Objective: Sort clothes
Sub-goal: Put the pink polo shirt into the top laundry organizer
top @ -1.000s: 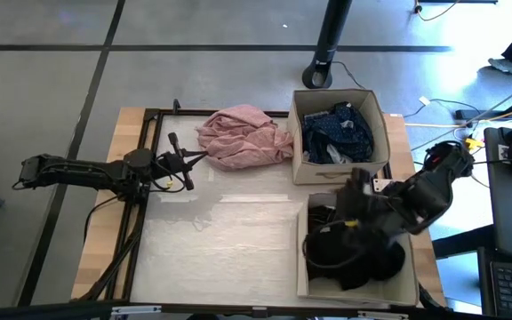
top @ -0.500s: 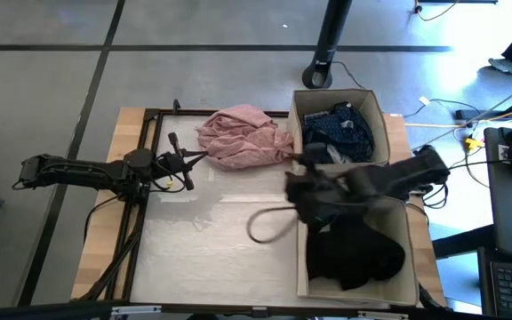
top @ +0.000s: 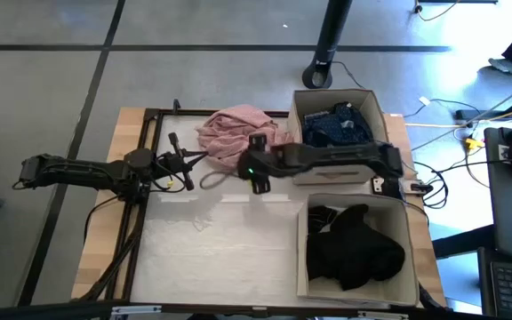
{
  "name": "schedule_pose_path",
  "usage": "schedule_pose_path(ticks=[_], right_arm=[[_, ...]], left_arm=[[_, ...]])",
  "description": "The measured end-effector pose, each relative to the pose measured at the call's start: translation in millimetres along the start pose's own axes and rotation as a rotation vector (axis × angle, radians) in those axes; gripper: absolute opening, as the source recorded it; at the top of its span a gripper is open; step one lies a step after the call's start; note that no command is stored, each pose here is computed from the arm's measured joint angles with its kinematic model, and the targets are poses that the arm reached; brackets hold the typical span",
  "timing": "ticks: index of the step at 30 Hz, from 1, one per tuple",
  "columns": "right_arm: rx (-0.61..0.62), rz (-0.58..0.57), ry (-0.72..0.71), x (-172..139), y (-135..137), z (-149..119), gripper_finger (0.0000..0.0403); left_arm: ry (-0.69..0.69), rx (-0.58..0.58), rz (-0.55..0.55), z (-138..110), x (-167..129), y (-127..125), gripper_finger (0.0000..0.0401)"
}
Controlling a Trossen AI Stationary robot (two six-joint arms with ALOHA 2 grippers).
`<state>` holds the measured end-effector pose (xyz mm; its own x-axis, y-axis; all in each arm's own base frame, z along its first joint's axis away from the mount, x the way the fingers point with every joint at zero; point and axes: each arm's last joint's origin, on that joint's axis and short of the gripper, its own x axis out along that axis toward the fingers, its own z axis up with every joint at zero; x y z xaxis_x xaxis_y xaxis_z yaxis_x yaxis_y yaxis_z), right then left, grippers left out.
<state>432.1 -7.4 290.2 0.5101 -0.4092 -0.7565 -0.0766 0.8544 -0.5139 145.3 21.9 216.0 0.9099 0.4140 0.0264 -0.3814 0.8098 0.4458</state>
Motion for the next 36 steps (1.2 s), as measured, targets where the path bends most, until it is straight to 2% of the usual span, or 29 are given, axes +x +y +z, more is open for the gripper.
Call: schedule_pose_path(ticks=[6,12,18,25,29,36], right_arm=[[0.072,0.029,0.124,67,-28,-25,0.0264],[0.149,0.111,0.181,112,-52,-51,0.0264],[0.195,0.186,0.227,143,-62,-73,0.0264],[0.182,0.281,0.227,159,-56,-80,0.0259],[0.168,0.291,0.2,162,-53,-81,0.0208],[0.147,0.397,0.15,167,-45,-80,0.0034]], left_arm=[[-0.001,0.001,0.001,0,0,0,0.0005],[-0.002,0.002,0.001,0,0,0,0.0005],[-0.001,0.002,0.001,0,0,0,0.0005],[-0.002,0.003,0.001,0,0,0,0.0005],[-0.002,0.003,0.001,0,0,0,0.0005],[-0.002,0.003,0.001,0,0,0,0.0005]])
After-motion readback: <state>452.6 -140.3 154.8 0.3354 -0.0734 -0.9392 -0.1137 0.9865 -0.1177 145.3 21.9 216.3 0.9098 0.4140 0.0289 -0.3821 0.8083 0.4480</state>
